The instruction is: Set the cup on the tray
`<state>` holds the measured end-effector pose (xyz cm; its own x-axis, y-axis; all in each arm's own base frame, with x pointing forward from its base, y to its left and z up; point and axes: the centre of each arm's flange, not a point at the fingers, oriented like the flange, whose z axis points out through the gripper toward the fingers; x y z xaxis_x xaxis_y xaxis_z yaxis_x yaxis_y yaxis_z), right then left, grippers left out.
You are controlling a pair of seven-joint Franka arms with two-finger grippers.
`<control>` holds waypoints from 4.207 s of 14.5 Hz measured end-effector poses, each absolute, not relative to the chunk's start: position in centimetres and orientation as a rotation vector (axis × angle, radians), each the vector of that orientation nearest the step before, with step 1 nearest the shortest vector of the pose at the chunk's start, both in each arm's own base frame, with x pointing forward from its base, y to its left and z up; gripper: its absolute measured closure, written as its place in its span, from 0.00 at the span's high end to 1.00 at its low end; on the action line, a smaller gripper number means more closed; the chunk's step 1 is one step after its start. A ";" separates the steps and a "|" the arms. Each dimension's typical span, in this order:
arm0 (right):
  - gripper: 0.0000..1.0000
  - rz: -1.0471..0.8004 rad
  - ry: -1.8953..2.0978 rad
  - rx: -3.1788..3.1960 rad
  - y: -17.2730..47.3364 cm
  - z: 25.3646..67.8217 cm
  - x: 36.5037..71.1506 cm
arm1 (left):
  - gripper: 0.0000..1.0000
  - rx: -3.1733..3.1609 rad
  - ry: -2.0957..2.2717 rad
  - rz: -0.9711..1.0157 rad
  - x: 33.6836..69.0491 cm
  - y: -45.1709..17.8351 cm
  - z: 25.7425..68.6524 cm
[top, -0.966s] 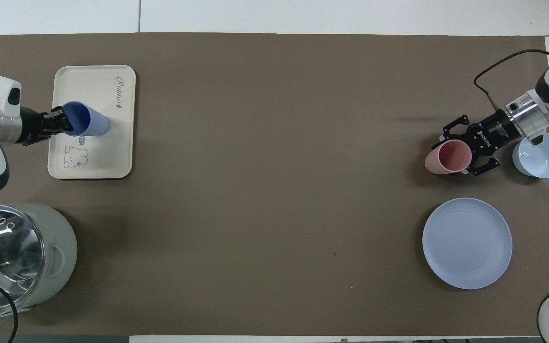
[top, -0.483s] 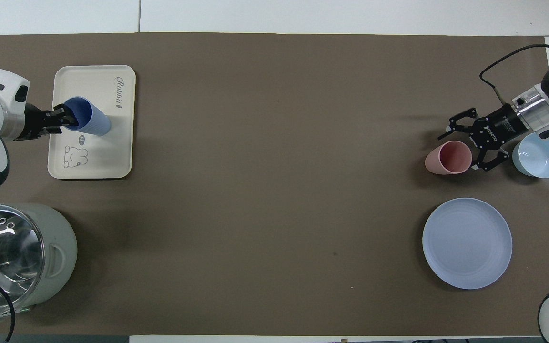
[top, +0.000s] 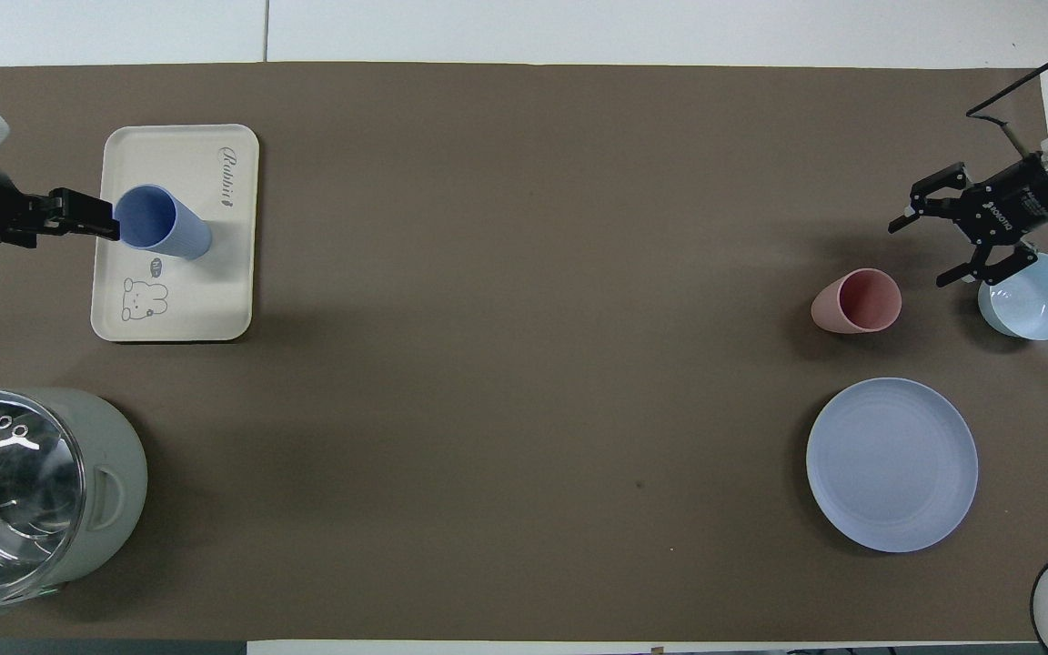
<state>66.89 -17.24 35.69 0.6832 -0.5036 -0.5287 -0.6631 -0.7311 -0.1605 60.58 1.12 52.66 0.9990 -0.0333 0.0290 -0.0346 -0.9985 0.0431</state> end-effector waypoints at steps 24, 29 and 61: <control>1.00 0.271 0.272 -3.126 -10.1 62.1 54.5 | 1.00 3.108 -0.076 -0.085 54.9 -1.6 62.5; 1.00 0.221 0.186 -3.144 -7.4 61.7 53.9 | 1.00 3.100 -0.038 -0.068 54.7 -1.7 62.9; 1.00 0.088 0.136 -3.155 -6.6 61.2 54.3 | 1.00 3.102 -0.018 -0.054 54.2 -1.8 63.5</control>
